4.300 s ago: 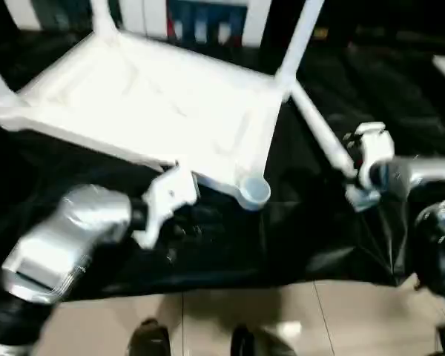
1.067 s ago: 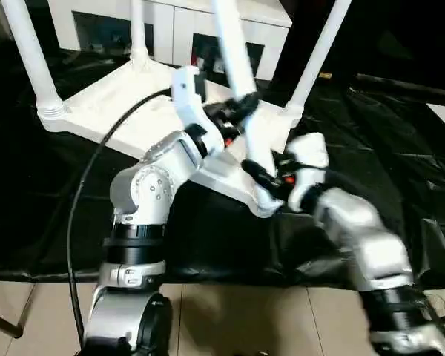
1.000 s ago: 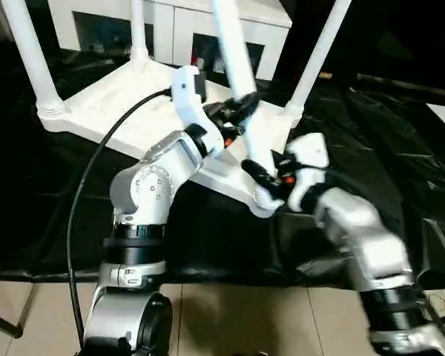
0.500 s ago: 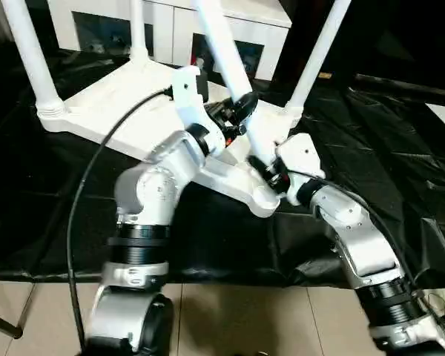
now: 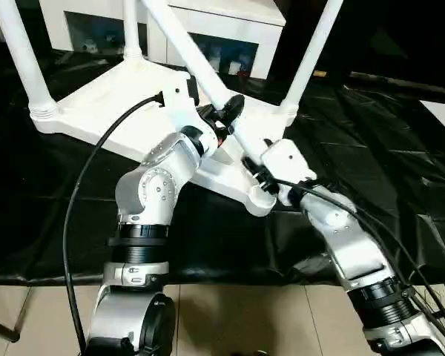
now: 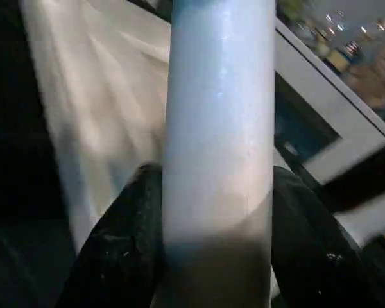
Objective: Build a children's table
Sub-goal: Pick table leg
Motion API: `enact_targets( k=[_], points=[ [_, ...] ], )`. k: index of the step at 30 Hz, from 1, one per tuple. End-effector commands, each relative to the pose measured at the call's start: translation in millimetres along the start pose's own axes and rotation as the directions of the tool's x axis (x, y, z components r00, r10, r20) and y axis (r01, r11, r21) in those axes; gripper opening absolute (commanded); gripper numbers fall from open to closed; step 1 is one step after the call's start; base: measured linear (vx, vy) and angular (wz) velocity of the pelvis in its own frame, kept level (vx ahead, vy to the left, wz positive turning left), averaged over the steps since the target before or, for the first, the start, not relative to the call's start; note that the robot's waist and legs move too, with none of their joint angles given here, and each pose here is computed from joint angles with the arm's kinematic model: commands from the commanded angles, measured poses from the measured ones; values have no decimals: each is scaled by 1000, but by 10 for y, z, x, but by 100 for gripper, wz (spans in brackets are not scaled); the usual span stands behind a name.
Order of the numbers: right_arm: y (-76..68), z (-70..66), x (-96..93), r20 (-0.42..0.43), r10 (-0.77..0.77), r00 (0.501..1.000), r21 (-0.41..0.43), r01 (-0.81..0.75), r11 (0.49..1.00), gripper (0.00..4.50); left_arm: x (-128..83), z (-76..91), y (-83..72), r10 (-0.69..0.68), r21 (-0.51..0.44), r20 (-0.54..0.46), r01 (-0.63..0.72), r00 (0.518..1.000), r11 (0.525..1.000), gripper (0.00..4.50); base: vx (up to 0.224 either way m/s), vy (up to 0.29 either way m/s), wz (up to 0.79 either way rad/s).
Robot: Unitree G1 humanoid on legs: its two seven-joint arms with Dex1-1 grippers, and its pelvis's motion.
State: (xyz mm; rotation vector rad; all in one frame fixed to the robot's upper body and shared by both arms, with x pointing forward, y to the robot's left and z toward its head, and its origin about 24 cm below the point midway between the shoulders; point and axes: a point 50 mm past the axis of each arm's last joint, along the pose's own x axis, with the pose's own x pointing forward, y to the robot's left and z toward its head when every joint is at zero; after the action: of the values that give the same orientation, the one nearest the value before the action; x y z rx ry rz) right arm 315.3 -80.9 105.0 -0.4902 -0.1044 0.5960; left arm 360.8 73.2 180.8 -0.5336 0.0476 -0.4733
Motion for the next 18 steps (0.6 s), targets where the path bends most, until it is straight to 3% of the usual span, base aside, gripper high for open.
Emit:
enact_targets(
  k=[1,2,8,15,18],
  points=[
    [-11,44,13,10,14,1000,-40,-14,999,185,51,25,-127,-28,-2,13,28,1000,1000,266,0,0,0],
    [-12,45,14,12,13,1000,-42,-12,999,185,51,24,-121,-23,-5,14,23,1000,1000,231,0,0,0],
    [-10,54,19,25,14,1000,-58,-12,998,184,50,8,-93,-7,-23,7,7,1000,1000,186,0,0,0],
    [-9,46,32,20,-4,1000,-74,5,997,184,44,32,-80,-5,-32,25,5,1000,999,179,0,0,0],
    [9,113,34,76,41,996,39,-44,998,254,35,63,-100,-72,4,19,72,997,997,177,0,0,0]
  ],
)
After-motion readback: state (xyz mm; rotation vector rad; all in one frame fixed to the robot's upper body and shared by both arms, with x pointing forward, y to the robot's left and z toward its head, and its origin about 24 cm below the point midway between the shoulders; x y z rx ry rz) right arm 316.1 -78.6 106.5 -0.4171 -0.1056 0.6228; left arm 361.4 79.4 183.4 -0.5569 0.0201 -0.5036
